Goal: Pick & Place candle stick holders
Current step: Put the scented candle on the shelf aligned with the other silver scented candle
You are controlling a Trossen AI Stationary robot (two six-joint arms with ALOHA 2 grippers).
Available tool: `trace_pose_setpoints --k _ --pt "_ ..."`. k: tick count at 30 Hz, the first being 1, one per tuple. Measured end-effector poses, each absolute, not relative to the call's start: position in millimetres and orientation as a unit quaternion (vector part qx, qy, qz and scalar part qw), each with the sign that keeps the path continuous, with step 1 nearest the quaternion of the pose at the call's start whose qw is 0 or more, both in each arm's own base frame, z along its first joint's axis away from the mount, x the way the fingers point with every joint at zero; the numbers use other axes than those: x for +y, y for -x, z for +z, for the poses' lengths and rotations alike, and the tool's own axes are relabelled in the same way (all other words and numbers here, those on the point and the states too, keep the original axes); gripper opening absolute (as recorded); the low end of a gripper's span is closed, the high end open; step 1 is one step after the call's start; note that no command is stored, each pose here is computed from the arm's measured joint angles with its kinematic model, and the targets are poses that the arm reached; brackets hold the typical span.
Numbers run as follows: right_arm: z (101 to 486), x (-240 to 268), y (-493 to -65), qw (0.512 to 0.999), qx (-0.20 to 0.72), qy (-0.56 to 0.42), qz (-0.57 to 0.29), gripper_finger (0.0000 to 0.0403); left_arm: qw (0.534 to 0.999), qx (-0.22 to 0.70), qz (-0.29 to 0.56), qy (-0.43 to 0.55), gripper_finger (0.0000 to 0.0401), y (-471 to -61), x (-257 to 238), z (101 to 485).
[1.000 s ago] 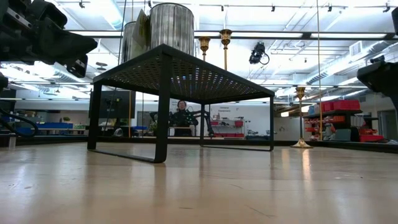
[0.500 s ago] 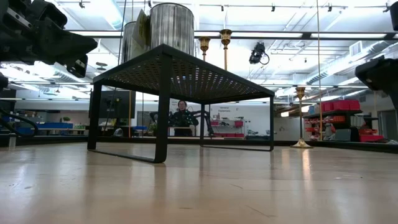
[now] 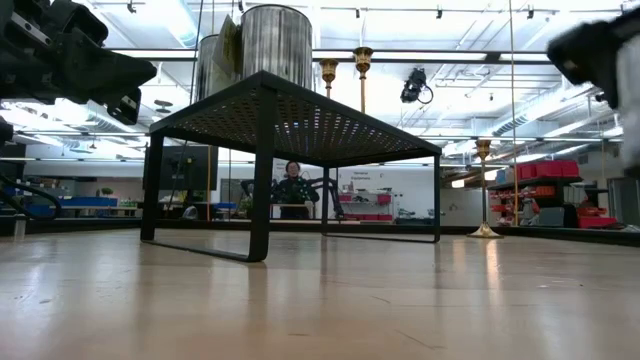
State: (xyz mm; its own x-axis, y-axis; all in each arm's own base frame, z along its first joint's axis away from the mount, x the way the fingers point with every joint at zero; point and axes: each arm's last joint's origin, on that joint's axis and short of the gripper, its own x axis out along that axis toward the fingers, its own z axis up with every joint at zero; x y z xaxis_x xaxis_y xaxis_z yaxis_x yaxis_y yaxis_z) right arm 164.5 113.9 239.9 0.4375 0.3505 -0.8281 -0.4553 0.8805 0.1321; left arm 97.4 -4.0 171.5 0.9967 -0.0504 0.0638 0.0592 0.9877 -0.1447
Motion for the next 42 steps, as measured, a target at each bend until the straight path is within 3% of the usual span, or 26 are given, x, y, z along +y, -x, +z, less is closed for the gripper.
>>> trace_pose_setpoints --k 13,29,42 --pt "283.3 100.0 -203.2 0.834 0.506 0.091 0.200 0.0368 0.996 -0.030 -0.027 0.073 0.0039 -97.4 -4.0 171.5" --pt "321.7 85.5 -275.9 0.843 0.476 0.156 0.196 0.0368 0.996 -0.030 -0.027 0.073 0.0039 -97.4 -4.0 171.5" --pt "337.8 50.1 -305.0 0.862 0.467 0.174 0.092 0.0368 0.996 -0.030 -0.027 0.073 0.0039 -97.4 -4.0 171.5"
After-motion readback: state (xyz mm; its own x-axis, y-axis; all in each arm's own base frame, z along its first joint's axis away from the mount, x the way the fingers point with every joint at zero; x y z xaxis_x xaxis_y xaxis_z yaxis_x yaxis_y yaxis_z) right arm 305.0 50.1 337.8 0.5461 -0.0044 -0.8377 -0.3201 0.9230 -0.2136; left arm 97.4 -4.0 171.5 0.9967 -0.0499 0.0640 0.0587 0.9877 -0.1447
